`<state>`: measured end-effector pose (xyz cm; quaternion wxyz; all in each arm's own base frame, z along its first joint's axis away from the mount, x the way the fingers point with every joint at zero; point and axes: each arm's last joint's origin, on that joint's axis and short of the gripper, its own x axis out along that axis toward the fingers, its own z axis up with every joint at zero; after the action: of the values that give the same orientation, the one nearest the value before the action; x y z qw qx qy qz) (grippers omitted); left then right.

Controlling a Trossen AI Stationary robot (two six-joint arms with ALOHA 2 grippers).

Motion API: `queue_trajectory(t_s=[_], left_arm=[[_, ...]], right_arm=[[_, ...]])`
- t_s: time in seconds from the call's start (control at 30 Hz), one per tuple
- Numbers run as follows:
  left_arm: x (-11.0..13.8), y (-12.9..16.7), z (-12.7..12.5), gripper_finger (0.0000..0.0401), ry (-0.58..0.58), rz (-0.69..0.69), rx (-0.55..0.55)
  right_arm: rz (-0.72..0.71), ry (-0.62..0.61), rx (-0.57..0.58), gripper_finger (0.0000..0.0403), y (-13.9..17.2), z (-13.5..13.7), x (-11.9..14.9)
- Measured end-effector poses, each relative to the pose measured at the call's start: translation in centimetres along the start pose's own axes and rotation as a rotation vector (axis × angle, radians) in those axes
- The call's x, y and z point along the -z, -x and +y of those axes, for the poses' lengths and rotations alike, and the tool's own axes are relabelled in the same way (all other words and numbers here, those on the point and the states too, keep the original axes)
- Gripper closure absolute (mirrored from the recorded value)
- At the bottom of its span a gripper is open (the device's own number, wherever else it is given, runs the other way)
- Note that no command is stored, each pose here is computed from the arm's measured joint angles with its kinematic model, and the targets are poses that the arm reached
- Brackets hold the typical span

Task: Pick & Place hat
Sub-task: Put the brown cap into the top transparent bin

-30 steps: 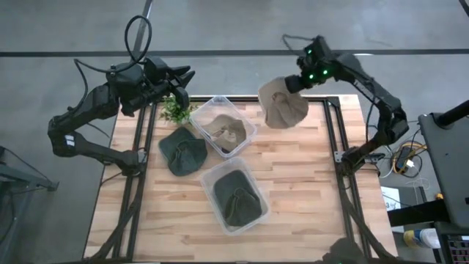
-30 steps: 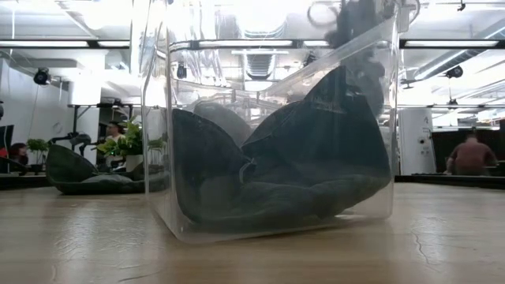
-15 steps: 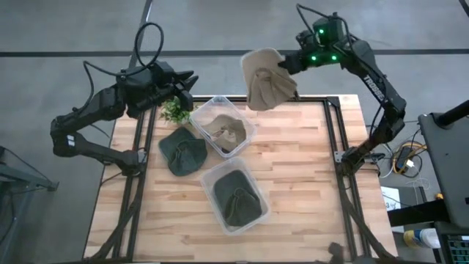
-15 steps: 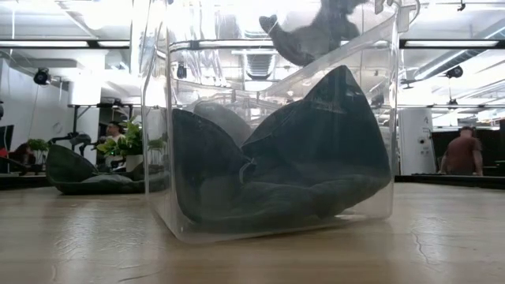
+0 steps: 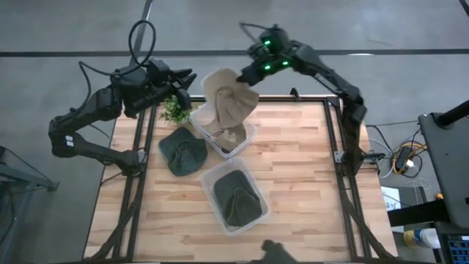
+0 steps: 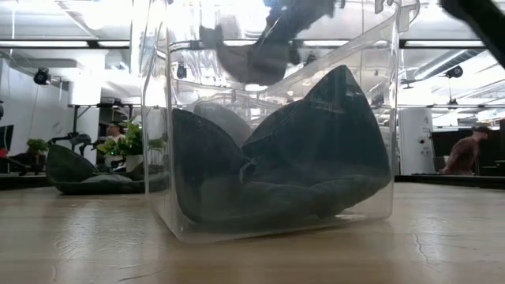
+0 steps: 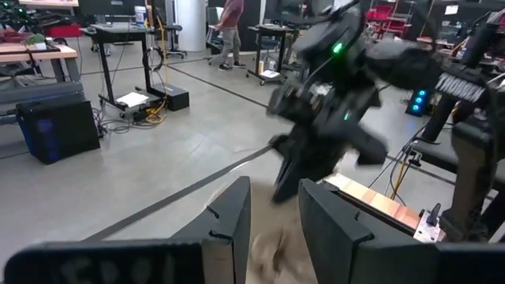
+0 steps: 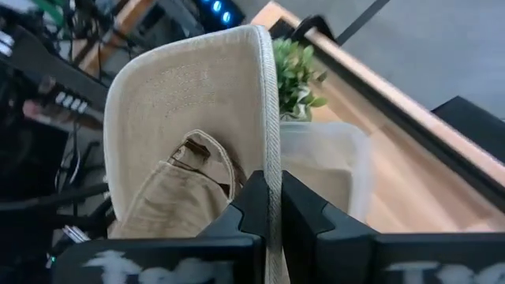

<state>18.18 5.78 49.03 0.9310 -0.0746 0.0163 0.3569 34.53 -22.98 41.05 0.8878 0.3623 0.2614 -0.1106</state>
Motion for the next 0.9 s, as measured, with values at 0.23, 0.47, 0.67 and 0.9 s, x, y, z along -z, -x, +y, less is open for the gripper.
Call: queue_trajectory(t_s=[0.23,0.47,0.67,0.9], left_arm=[[-0.6,0.8,0.3,0.0298,0.013,-0.026,0.005],[-1.5,1.9,0.8,0.0298,0.012,-0.066,0.009],[-1.6,1.9,0.8,0.0298,-0.009,-0.069,0.008],[-1.5,1.9,0.8,0.0298,-0.011,-0.066,0.007]], right_arm=[[0.124,-0.03,0.019,0.039,-5.8,-1.3,0.4],[0.267,-0.036,0.121,0.039,-8.3,-2.4,2.4],[0.309,-0.023,0.119,0.039,-10.3,-2.3,3.3],[0.356,0.0,0.205,0.039,-13.8,-2.2,5.1]])
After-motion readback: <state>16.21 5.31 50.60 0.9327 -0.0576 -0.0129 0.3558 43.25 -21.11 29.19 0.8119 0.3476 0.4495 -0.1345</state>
